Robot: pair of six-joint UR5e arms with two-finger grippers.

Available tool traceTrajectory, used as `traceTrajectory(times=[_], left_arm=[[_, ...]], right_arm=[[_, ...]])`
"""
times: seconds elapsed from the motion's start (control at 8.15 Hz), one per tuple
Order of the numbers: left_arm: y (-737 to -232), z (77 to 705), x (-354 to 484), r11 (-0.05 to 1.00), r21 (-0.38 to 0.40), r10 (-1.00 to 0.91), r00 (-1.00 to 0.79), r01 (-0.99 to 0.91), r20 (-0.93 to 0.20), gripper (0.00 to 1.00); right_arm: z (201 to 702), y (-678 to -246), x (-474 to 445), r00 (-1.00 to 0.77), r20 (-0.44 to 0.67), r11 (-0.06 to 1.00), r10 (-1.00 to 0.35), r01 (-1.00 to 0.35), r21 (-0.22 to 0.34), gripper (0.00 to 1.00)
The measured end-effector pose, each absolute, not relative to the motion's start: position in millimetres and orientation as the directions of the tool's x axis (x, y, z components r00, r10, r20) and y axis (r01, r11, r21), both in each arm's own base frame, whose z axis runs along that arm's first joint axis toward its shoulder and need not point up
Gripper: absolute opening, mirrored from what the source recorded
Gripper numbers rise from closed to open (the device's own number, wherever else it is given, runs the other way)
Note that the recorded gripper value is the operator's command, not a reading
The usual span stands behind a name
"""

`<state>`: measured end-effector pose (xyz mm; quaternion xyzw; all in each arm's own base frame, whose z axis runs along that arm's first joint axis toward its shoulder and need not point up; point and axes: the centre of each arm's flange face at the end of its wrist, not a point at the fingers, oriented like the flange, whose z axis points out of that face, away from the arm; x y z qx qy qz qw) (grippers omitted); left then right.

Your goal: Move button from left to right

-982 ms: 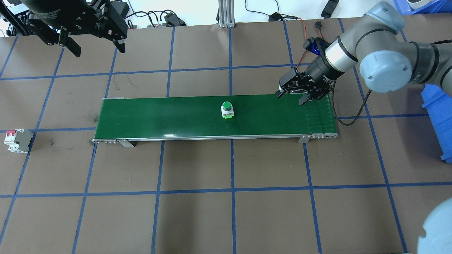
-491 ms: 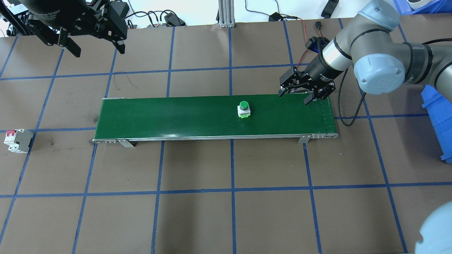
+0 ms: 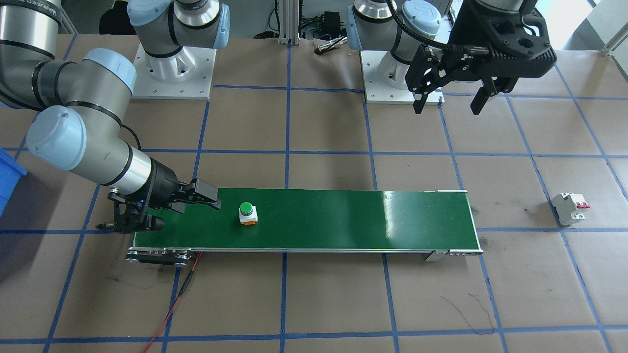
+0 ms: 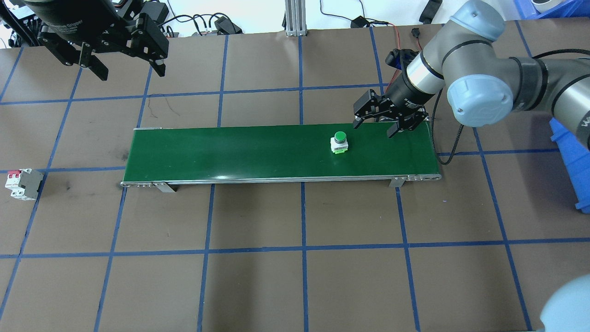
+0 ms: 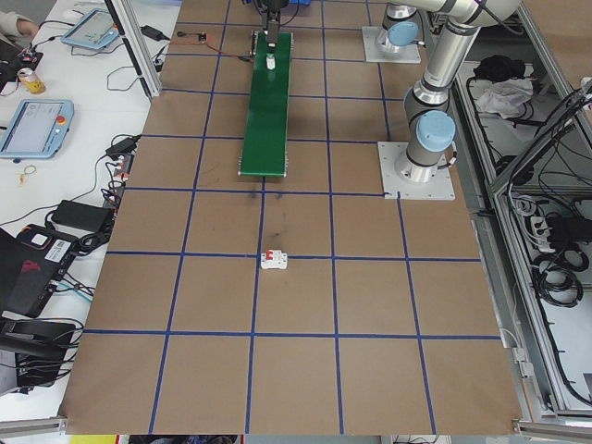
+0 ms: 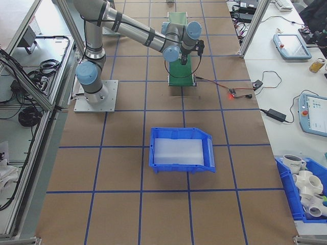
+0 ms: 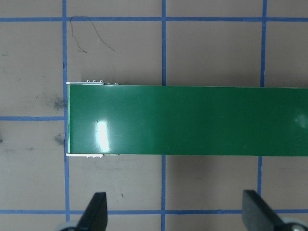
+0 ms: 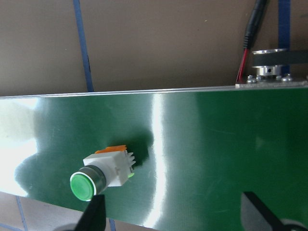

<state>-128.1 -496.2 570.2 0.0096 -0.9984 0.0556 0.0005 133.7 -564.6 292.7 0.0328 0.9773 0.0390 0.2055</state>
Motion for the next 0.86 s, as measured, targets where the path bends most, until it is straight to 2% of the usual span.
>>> traceTrajectory(times=[0.37, 0.49, 0.61, 0.74, 0.86], left_arm=[[-496, 569, -128, 0.994, -0.11, -0.018, -1.0, -0.019, 0.002, 1.0], [-495, 569, -128, 0.994, -0.11, -0.018, -1.0, -0.018, 0.002, 1.0], [-495, 569, -128, 0.994, -0.11, -0.018, -1.0, -0.018, 0.002, 1.0], [-495, 569, -128, 0.994, -0.111, -0.017, -1.0, -0.017, 0.002, 1.0], [-495, 569, -128, 0.994, -0.111, -0.017, -1.0, -0.017, 0.002, 1.0]], right_arm=[[284, -559, 162, -0.942, -0.332, 0.995, 0.055, 0.025, 0.093, 0.96], [278, -559, 165, -0.954, -0.297, 0.995, 0.042, 0.015, 0.094, 0.9], [272, -561, 164, -0.962, -0.27, 0.996, 0.03, 0.006, 0.087, 0.8], [267, -563, 162, -0.972, -0.237, 0.997, 0.007, -0.013, 0.08, 0.51], [263, -564, 159, -0.978, -0.207, 0.996, -0.017, -0.034, 0.077, 0.18]])
